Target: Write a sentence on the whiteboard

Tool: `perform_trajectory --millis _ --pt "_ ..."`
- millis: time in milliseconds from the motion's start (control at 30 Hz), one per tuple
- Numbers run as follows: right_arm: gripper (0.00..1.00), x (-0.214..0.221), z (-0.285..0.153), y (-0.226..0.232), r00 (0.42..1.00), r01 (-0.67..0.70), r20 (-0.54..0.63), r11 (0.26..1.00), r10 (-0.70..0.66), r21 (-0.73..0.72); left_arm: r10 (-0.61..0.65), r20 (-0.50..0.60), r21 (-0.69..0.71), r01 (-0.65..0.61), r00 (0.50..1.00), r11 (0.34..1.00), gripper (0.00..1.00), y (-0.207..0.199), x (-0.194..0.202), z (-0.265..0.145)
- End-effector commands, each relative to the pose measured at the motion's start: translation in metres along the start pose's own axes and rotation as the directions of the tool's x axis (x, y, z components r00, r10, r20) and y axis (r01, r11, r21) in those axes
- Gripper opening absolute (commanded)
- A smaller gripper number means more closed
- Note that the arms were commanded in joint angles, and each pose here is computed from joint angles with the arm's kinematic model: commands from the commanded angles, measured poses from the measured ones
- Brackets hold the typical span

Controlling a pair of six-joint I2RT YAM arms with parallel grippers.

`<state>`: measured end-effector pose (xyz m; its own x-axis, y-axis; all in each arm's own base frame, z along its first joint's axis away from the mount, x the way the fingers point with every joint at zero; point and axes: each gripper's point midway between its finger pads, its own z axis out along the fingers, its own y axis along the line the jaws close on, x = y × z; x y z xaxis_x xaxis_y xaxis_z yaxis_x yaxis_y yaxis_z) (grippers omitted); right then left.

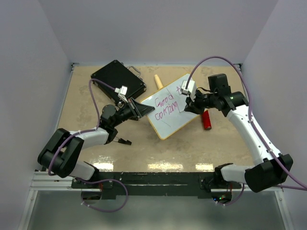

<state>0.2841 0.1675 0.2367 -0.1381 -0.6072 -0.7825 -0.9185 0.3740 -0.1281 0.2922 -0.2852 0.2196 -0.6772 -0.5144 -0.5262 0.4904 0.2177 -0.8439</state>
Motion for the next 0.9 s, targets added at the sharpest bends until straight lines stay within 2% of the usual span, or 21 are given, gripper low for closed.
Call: perform_trajectory --millis 0,133,300,367,433,500,533,567,633,733,833,867 --pt "0.00 0.012 0.000 0.015 0.999 0.023 -0.029 0.998 -0.025 -0.065 0.068 0.085 0.182 -0.082 0.994 0.980 0.00 -0.050 -0.025 0.002" --pt "0.00 0.002 0.005 0.016 1.000 0.030 0.002 0.994 -0.030 -0.105 0.065 0.081 0.176 -0.078 0.995 0.981 0.00 -0.047 -0.024 0.003" --pt "0.00 -0.031 0.008 -0.002 0.995 0.041 0.096 0.996 -0.033 -0.084 0.058 0.065 0.167 -0.068 0.996 0.984 0.00 -0.040 -0.020 0.005" --pt "0.00 -0.037 0.008 -0.017 0.996 0.019 0.089 0.999 -0.016 -0.026 0.056 0.057 0.160 -0.064 0.997 0.985 0.00 -0.037 -0.018 0.005" --pt "0.00 -0.047 -0.004 -0.041 0.995 0.024 0.095 0.996 -0.033 0.090 0.060 0.055 0.151 -0.067 0.997 0.986 0.00 -0.035 -0.017 0.004" --pt "0.00 -0.062 -0.027 -0.050 0.986 0.017 0.162 0.992 -0.037 0.122 0.061 0.049 0.136 -0.067 0.997 0.988 0.00 -0.031 -0.016 0.005" --pt "0.00 -0.059 -0.034 -0.045 0.988 0.026 0.150 0.995 -0.040 0.094 0.065 0.048 0.128 -0.070 0.997 0.989 0.00 -0.028 -0.016 0.005" --pt "0.00 -0.066 -0.040 -0.035 0.981 0.037 0.188 0.999 -0.042 0.032 0.063 0.043 0.115 -0.067 0.997 0.991 0.00 -0.025 -0.016 0.006" --pt "0.00 -0.074 -0.059 -0.031 0.975 0.054 0.213 0.998 -0.057 0.018 0.073 0.035 0.109 -0.076 0.997 0.991 0.00 -0.023 -0.017 0.006" --pt "0.00 -0.084 -0.071 -0.022 0.959 0.065 0.275 0.997 -0.074 0.039 0.096 0.023 0.079 -0.098 0.995 0.992 0.00 -0.018 -0.021 0.006" --pt "0.00 -0.078 -0.071 -0.017 0.946 0.043 0.317 0.996 -0.064 0.073 0.160 0.005 0.043 -0.160 0.987 0.986 0.00 -0.020 -0.027 0.007" --pt "0.00 -0.063 -0.066 -0.016 0.946 0.002 0.323 0.998 -0.020 0.057 0.181 0.000 0.038 -0.181 0.983 0.983 0.00 -0.021 -0.028 0.007"
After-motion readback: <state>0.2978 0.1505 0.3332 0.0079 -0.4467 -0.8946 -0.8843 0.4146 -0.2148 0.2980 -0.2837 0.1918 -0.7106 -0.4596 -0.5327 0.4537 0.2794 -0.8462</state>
